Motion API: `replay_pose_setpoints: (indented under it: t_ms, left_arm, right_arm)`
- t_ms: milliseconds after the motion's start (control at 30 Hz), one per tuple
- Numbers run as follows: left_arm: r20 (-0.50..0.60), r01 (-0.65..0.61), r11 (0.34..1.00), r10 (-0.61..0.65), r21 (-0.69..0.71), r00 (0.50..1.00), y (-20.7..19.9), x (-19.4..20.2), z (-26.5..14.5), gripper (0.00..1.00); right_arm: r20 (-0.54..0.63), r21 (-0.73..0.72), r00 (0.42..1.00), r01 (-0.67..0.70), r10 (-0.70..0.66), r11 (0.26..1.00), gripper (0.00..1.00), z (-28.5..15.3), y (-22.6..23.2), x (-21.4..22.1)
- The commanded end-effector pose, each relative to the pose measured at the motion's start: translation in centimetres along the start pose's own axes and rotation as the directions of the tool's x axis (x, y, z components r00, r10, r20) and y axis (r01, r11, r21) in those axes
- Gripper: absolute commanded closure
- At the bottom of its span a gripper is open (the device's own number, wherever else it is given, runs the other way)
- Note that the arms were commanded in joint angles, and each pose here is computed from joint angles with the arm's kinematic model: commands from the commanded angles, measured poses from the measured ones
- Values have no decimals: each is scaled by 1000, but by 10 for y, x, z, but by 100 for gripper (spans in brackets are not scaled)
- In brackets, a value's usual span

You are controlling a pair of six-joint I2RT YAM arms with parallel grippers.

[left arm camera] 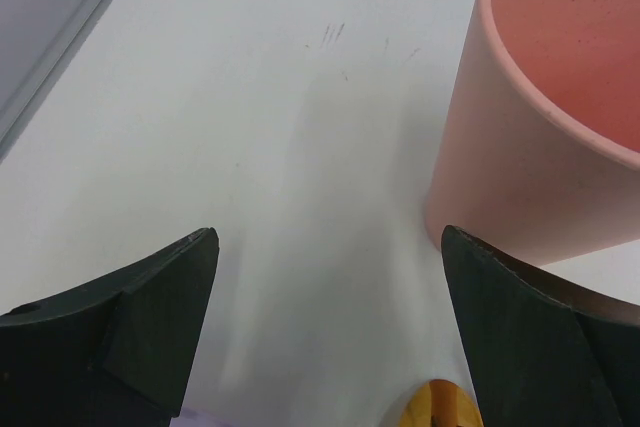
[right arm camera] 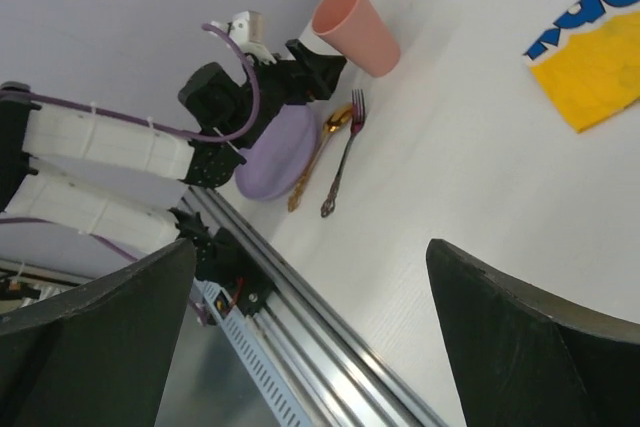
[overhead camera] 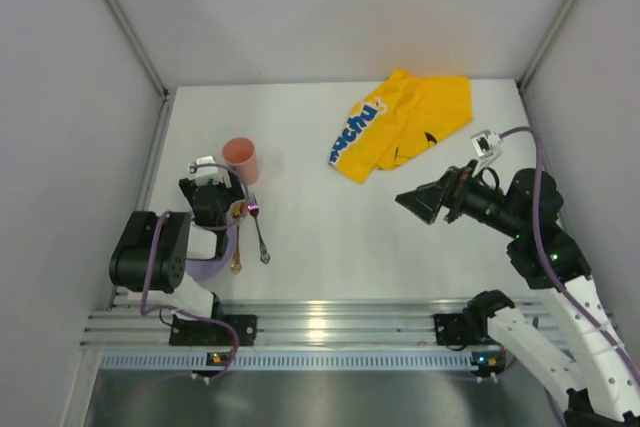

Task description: Set the dinner table for one person

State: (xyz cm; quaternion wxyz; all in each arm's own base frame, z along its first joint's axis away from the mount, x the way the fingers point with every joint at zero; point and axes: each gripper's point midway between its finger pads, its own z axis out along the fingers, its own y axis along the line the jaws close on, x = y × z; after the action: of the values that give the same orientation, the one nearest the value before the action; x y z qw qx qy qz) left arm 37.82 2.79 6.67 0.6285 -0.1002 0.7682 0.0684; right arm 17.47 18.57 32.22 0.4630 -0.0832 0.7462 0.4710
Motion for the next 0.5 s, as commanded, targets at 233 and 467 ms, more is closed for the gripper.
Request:
replay_pose_setpoints:
  t_ms: [233,467]
  left_arm:
    - [72,24,1000,-25,20,997,-6,-19,2,1]
    - [107,39,999,-36,-28,994,3,-29,0,2]
  right_arm:
    - [55,109,998,23,-29,994,0,-15,-6,-13]
    - [-28,264,998,-41,50,964,0,-13,-37,3]
